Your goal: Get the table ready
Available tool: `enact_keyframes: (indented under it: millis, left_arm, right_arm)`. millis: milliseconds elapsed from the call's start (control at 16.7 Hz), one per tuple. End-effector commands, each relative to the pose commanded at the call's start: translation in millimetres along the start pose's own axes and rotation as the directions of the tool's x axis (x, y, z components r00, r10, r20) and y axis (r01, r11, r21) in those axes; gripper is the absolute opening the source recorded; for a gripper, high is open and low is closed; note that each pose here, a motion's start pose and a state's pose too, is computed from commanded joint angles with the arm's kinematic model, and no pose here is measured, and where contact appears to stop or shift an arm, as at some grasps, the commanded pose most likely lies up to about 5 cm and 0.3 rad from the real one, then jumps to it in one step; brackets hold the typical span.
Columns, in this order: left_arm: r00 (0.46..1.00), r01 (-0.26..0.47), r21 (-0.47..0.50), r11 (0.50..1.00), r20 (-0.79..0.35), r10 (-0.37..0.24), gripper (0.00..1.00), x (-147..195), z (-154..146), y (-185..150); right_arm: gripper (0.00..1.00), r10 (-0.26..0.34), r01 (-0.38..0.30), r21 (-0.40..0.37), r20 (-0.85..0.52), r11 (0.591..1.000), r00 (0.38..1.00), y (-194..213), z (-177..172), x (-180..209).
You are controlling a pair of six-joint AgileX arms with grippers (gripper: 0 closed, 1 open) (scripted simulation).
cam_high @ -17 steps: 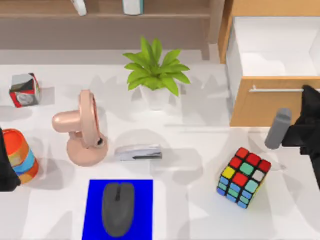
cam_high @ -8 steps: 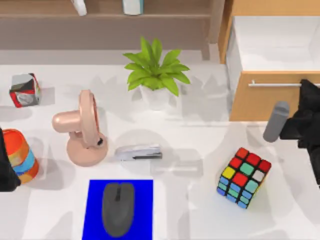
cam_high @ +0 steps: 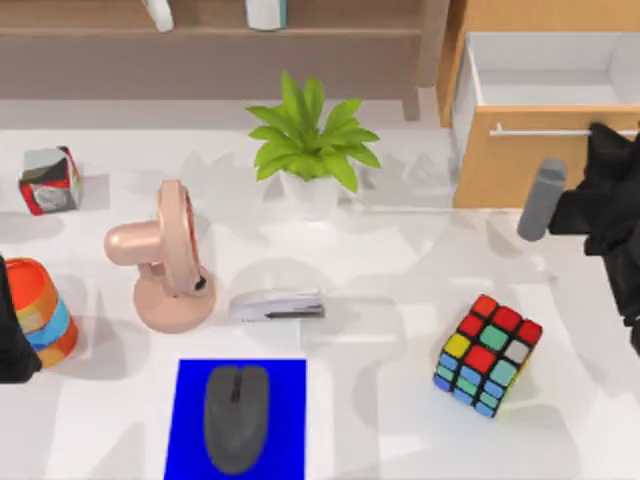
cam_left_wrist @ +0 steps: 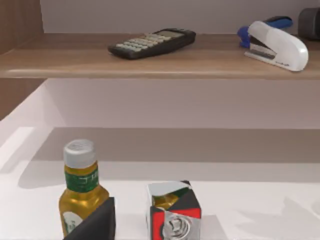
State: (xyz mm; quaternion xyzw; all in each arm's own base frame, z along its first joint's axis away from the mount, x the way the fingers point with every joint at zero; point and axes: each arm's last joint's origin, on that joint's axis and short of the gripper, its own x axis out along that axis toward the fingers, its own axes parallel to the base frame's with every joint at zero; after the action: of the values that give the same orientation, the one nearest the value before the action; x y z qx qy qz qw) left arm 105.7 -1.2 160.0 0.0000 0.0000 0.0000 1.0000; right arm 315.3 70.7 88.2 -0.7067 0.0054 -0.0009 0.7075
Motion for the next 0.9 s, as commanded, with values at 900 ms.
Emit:
enact_keyframes:
  millis: [900]
  left_arm:
    - [1.0,0.0,0.0,1.0,0.0,0.0,1.0,0,0,0]
  right_arm:
    - [0.0,0.002,-0.002,0.002,0.001,1.0,1.0,0,1,62]
